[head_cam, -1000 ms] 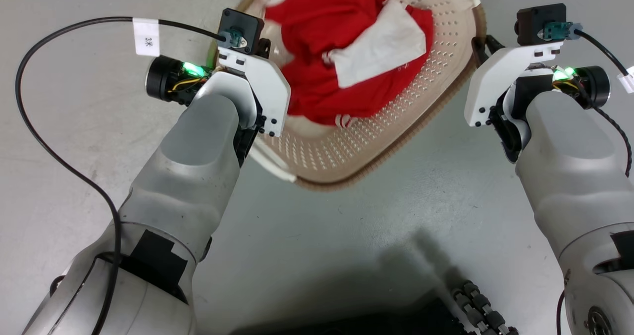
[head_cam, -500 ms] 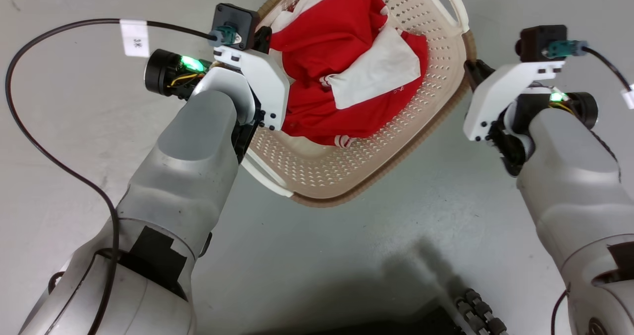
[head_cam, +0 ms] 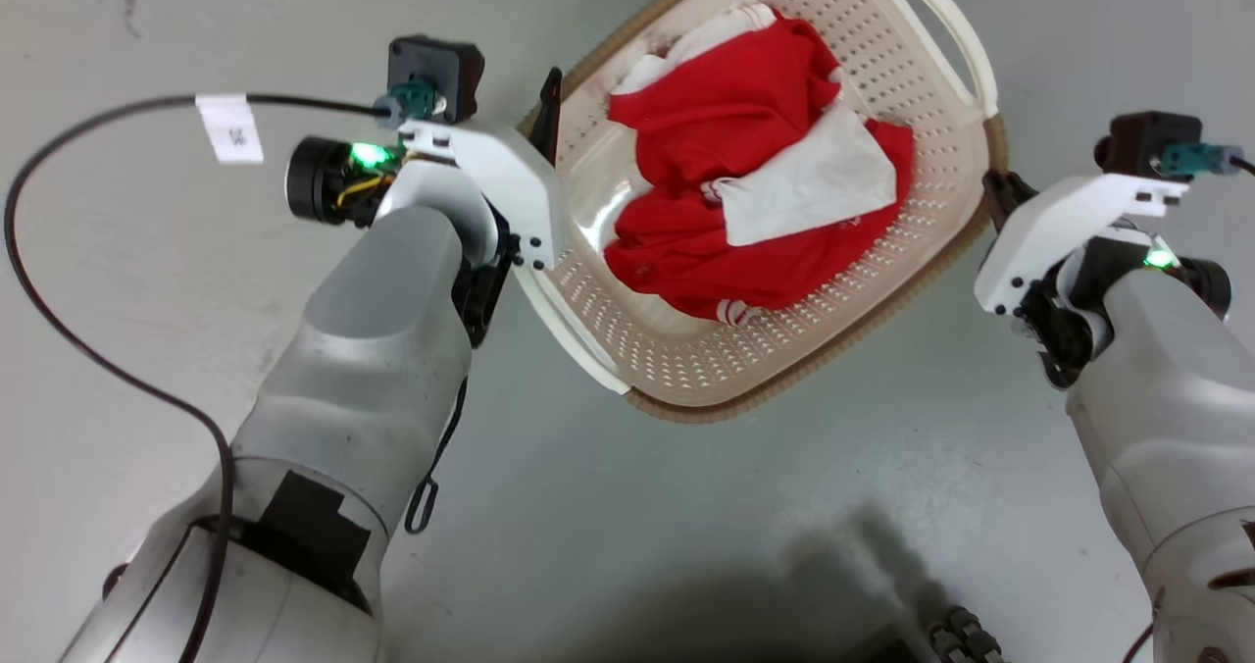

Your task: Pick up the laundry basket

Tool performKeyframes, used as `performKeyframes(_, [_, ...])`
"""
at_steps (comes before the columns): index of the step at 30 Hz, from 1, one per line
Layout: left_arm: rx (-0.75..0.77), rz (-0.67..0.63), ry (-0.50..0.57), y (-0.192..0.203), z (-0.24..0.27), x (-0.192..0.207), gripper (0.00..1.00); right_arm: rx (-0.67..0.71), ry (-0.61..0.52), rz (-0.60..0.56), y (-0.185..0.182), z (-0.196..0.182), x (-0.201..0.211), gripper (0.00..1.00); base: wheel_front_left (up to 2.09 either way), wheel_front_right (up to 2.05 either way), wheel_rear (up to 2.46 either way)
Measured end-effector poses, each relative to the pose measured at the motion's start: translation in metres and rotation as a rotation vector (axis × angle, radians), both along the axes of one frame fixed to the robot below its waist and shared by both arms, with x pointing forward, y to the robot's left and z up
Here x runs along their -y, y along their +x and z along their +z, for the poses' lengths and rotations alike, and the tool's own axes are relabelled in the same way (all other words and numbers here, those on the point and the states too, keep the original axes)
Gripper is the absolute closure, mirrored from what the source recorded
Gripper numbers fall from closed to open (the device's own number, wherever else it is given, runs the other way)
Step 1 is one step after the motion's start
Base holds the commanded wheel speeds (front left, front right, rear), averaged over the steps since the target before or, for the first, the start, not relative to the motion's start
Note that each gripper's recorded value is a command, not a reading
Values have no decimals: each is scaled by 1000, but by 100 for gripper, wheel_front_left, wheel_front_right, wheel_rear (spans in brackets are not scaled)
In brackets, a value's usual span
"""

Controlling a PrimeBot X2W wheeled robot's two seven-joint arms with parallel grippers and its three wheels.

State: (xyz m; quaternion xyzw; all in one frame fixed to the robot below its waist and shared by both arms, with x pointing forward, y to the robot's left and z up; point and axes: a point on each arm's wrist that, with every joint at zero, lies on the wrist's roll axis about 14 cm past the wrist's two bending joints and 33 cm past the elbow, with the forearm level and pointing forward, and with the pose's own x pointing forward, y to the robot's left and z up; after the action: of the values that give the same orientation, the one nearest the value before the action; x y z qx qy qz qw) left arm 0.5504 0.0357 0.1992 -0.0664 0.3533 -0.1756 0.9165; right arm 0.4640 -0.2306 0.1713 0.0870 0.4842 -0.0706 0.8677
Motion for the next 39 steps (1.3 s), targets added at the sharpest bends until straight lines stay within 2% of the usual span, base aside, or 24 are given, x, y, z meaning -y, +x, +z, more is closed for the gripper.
performKeyframes(7, [-4,76,-25,-11,9,-14,0,1,12,-38,-7,3,2,100,0,0,0])
performKeyframes(16, [-85,167,-39,-52,8,-30,0,-16,20,-62,-23,11,2,100,0,0,0])
performKeyframes(39, [-435,53,-8,-130,-35,8,0,-50,22,-66,-28,0,-3,100,0,0,0])
